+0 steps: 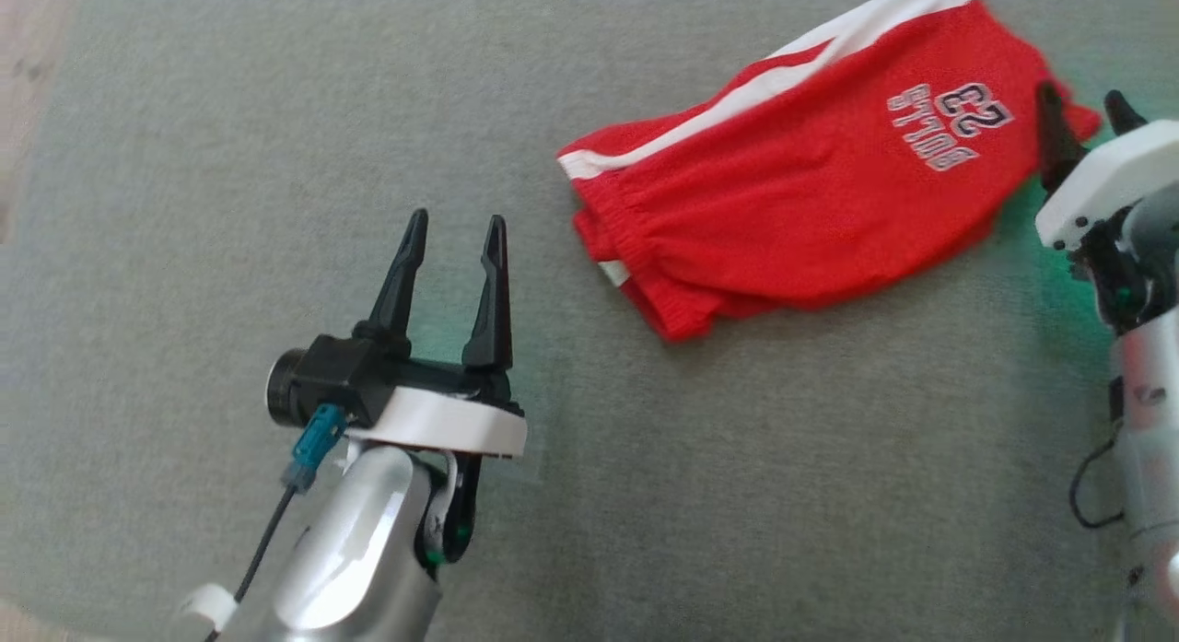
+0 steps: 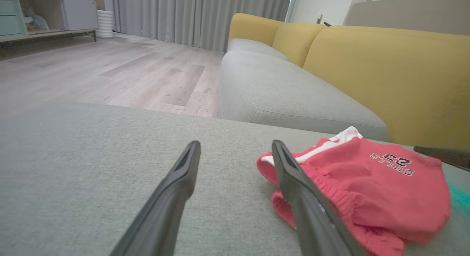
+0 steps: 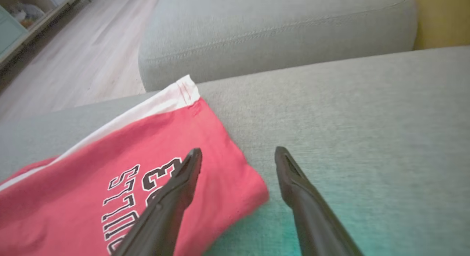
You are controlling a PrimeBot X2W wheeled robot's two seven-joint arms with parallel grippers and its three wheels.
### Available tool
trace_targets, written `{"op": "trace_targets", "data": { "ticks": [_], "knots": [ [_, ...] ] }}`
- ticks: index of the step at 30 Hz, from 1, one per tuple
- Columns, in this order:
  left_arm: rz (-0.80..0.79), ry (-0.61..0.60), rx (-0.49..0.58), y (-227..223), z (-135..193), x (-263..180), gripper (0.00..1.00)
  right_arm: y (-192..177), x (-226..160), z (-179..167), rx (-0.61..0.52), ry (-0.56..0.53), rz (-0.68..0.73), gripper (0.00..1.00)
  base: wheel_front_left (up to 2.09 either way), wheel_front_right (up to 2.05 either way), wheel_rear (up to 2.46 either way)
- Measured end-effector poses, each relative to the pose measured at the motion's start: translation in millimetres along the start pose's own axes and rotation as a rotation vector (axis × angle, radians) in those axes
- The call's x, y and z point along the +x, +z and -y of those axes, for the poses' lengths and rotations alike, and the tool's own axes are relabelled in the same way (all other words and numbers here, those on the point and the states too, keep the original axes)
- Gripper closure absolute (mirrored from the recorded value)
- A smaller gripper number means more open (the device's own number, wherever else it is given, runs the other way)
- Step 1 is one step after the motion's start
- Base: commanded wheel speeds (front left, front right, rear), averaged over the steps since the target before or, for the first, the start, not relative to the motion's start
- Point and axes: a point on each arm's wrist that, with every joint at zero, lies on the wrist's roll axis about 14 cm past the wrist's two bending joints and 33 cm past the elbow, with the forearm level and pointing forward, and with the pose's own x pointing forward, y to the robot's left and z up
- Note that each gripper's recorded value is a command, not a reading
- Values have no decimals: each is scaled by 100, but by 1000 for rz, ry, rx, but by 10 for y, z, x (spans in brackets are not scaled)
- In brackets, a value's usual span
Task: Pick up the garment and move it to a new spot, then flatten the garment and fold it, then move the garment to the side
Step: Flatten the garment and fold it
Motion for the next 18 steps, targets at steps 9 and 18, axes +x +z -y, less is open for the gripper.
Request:
{"op": "trace_targets", "data": {
  "ticks": [9,18],
  "knots": [
    [0,44,-99,10,-126,-7,0,-302,308,-109,-107,32,-139,0,0,0,0],
    [24,38,-95,99,-99,35,0,-310,286,-260,-152,87,-142,100,0,0,0]
  ]
}}
